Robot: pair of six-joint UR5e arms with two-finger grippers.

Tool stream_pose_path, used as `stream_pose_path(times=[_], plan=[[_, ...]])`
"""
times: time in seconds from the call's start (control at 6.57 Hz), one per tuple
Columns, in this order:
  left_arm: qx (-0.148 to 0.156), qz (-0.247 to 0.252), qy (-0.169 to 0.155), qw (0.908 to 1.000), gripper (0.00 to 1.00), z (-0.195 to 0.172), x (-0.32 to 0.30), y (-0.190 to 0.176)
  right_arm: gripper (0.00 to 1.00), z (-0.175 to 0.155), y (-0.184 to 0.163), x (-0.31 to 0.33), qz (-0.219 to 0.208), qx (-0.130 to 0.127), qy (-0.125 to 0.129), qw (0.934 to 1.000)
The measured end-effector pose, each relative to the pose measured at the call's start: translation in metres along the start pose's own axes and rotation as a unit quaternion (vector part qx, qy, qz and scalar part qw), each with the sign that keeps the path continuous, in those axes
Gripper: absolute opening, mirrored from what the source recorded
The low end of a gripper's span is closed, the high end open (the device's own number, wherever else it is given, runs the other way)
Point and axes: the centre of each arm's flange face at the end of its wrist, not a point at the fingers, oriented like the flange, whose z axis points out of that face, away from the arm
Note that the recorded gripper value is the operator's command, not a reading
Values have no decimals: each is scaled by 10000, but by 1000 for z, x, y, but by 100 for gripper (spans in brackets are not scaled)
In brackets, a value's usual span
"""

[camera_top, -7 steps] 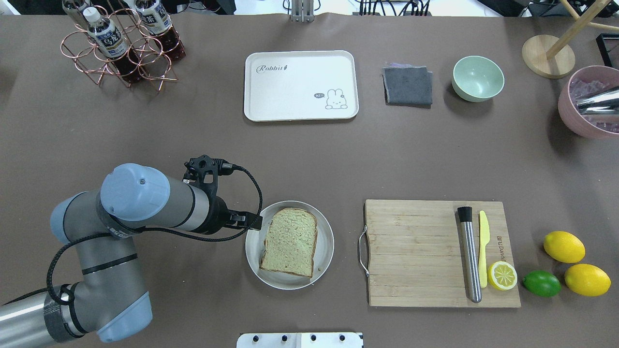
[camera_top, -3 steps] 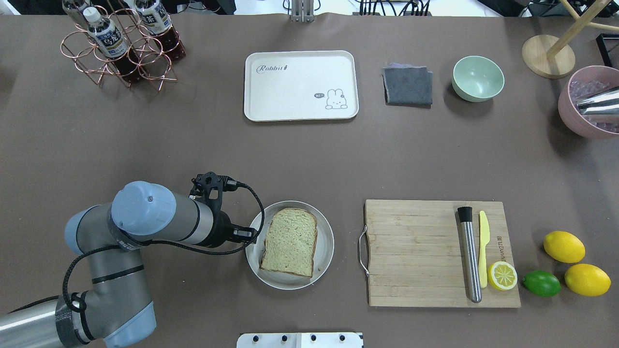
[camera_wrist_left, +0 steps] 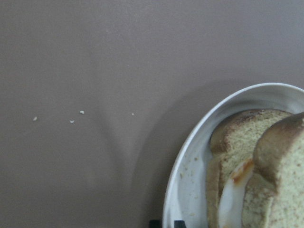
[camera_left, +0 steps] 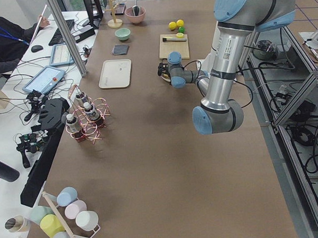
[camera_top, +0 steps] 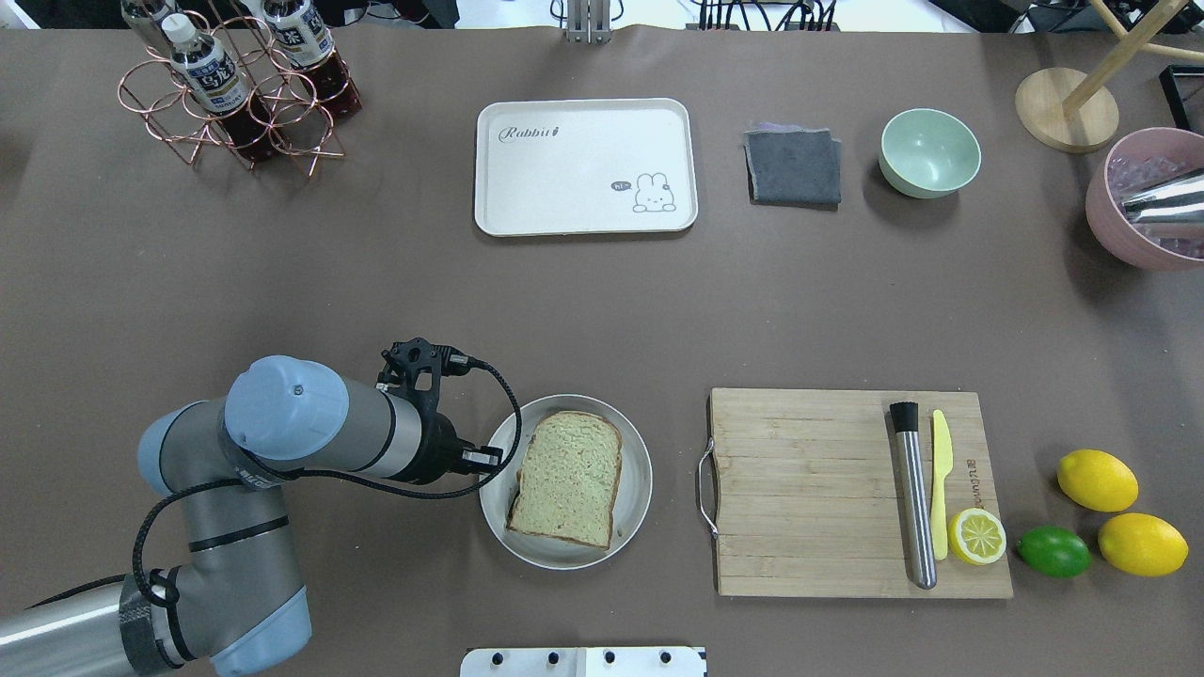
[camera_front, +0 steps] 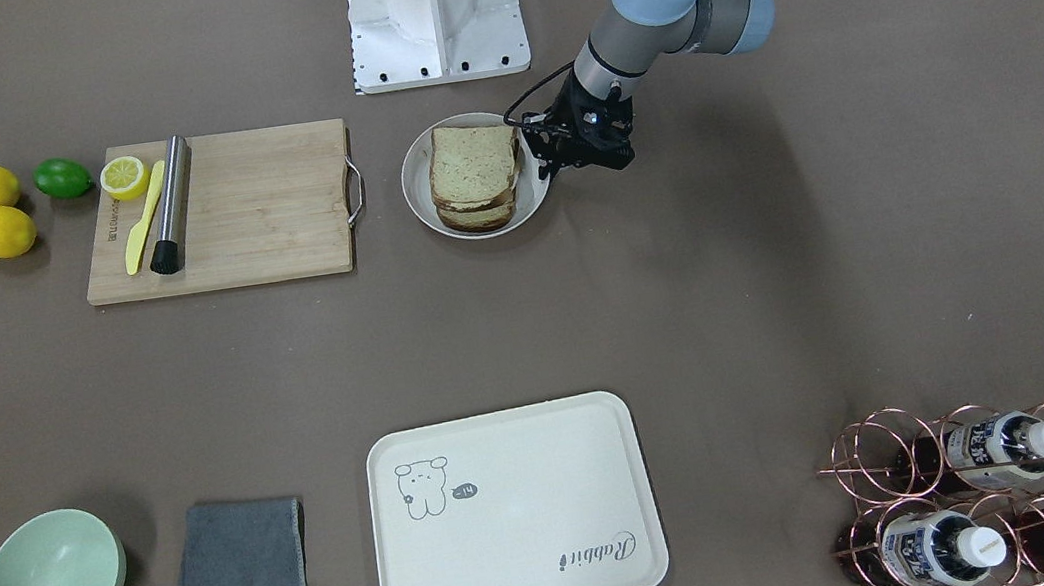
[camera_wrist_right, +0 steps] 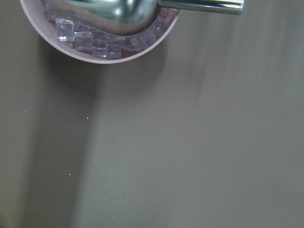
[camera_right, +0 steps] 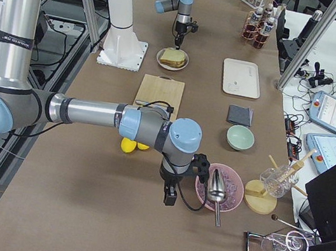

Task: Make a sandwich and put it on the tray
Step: 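Grasp the white plate rim with the left gripper, then carry the plate with the left gripper onto the white rabbit tray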

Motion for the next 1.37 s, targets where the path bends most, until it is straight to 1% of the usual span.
stream_pose_path(times=[0.15, 0.3, 0.46, 0.61, 0.76, 1.07, 1.37], plan=[[75, 2, 42, 10000, 0, -5, 4, -9, 100, 0, 1, 0, 8, 0, 3, 10000], [170, -13, 112, 9998, 0, -14, 10, -26, 100, -1, 1, 1, 17, 10, 19, 10000], [180, -53, 204, 9996, 0, -22, 16, -49, 100, -2, 2, 4, 52, 19, 39, 10000], [118, -142, 287, 9994, 0, -31, 17, -82, 100, -3, 4, 7, 109, 31, 53, 9999], [44, -264, 347, 9990, 0, -38, 10, -122, 100, -2, 6, 9, 158, 38, 58, 9999], [-58, -478, 413, 9980, 0, -50, -18, -216, 100, 1, 13, 14, 213, 25, 52, 9998], [-70, -511, 270, 9983, 0, -63, -39, -302, 100, 3, 19, 17, 263, 20, 44, 9996]])
